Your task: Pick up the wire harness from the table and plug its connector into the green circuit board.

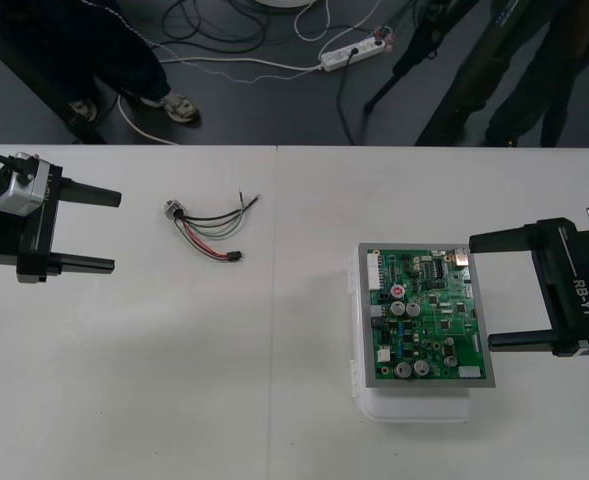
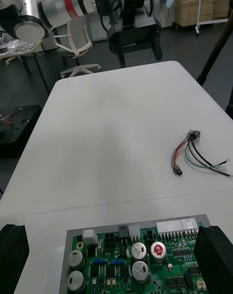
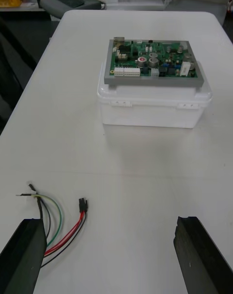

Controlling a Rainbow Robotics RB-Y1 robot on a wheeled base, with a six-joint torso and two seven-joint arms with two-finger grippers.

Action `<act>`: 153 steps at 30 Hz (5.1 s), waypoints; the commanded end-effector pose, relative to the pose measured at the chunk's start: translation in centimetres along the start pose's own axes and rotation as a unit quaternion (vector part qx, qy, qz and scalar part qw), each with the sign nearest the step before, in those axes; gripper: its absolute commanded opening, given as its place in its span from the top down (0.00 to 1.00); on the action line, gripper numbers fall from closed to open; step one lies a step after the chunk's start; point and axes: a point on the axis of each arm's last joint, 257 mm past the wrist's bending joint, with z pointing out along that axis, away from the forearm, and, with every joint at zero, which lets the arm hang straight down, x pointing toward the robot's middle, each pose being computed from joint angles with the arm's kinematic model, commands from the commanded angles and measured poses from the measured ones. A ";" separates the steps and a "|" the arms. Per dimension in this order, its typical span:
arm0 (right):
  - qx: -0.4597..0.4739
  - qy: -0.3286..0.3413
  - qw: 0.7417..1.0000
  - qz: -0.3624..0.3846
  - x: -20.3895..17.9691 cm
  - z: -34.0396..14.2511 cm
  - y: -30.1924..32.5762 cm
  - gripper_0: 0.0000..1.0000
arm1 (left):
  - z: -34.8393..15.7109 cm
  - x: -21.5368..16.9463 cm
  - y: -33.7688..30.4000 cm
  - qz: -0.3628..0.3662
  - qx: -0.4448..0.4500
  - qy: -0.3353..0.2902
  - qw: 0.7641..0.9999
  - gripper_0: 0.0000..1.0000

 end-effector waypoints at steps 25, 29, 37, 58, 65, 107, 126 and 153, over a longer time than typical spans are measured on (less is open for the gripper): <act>0.037 -0.138 0.989 -0.026 -5.5 3.5 -2.8 0.00 | -1.8 6.0 6.9 0.185 0.064 0.166 0.966 0.23; 0.030 -0.153 0.988 -0.011 -5.2 4.1 -3.0 0.00 | -1.8 6.4 7.7 0.230 0.078 0.191 0.951 0.22; 0.030 -0.159 0.987 -0.023 -5.9 4.4 -3.5 0.00 | -1.7 8.1 8.1 0.298 0.129 0.247 0.913 0.23; 0.035 -0.184 0.981 -0.058 -6.7 2.8 -5.8 0.00 | 1.7 11.3 12.0 0.389 0.133 0.341 0.846 0.22; 0.044 -0.161 0.983 -0.081 -5.4 2.4 -6.2 0.00 | 3.1 13.2 13.8 0.395 0.115 0.360 0.837 0.22; -0.004 -0.139 0.990 0.005 -3.6 1.6 -3.4 0.00 | 10.9 18.2 19.0 0.433 0.049 0.402 0.805 0.22; -0.001 -0.131 0.991 0.012 -3.1 0.3 -3.1 0.00 | 13.0 19.6 17.8 0.451 0.057 0.405 0.793 0.22; -0.001 -0.151 0.988 0.015 -3.4 -0.1 -2.5 0.00 | 13.5 21.5 17.2 0.450 0.064 0.419 0.786 0.22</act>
